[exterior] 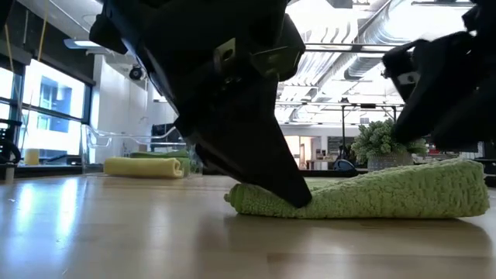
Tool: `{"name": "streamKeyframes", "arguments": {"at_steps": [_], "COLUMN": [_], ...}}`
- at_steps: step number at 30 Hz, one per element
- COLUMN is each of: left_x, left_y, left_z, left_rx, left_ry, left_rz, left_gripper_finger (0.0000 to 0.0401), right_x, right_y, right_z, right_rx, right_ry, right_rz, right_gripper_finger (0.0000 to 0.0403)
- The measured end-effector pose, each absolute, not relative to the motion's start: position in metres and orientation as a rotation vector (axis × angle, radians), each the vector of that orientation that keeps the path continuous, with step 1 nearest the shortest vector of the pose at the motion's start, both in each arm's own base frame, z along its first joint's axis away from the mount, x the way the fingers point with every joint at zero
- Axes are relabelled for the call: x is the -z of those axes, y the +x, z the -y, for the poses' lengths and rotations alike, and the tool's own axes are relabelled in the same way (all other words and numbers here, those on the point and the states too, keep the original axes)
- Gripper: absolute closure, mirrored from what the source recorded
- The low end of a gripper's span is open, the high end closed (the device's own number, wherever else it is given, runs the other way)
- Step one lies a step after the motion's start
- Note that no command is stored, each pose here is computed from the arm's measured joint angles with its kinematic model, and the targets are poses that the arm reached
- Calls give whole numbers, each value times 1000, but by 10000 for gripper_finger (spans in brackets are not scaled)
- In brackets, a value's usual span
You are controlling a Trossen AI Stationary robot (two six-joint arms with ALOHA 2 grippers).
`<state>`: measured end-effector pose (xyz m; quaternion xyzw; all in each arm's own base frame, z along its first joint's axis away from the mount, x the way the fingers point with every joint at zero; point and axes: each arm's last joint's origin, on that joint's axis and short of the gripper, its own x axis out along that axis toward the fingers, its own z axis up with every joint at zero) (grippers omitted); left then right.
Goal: Roll microfiber towels into tight, uniform cylinder then place into a basket
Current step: Roll the light green microfiber cloth
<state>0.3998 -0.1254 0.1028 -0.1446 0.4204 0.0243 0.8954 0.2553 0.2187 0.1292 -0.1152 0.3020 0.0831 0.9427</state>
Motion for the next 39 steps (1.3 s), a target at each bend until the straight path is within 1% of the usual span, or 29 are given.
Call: {"name": "streamKeyframes", "arguments": {"at_steps": [5, 10, 14, 18, 20, 25, 28, 31, 34, 39], "left_x": [-103, -103, -104, -104, -104, -105, -106, -106, -110, -123], "left_y": [400, 401, 401, 402, 402, 404, 405, 405, 404, 402], "left_z": [125, 126, 126, 126, 126, 127, 127, 126, 126, 124], "left_rx": [-68, -69, -72, -71, -76, -73, -72, -94, -93, -68], "left_ry": [-334, -337, -351, -358, -370, -378, -381, -371, -332, -255], "left_rz": [-861, -855, -844, -837, -835, -813, -797, -781, -775, -767], "left_gripper_finger": [302, 302, 302, 302, 302, 302, 302, 302, 301, 301], "right_x": [-126, -134, -134, -124, -119, -109, -105, -103, -102, -101], "right_y": [263, 264, 263, 256, 253, 245, 240, 237, 235, 233], "right_z": [-226, -226, -226, -220, -217, -212, -212, -212, -212, -211], "right_rx": [-102, -18, -9, 37, 67, 133, 150, 187, 235, 290], "right_ry": [-275, -232, -196, -152, -96, 25, 60, 109, 171, 258], "right_rz": [-816, -959, -964, -995, -992, -983, -963, -957, -955, -966], "right_gripper_finger": [285, 279, 250, 216, 210, 209, 224, 255, 298, 381]}}
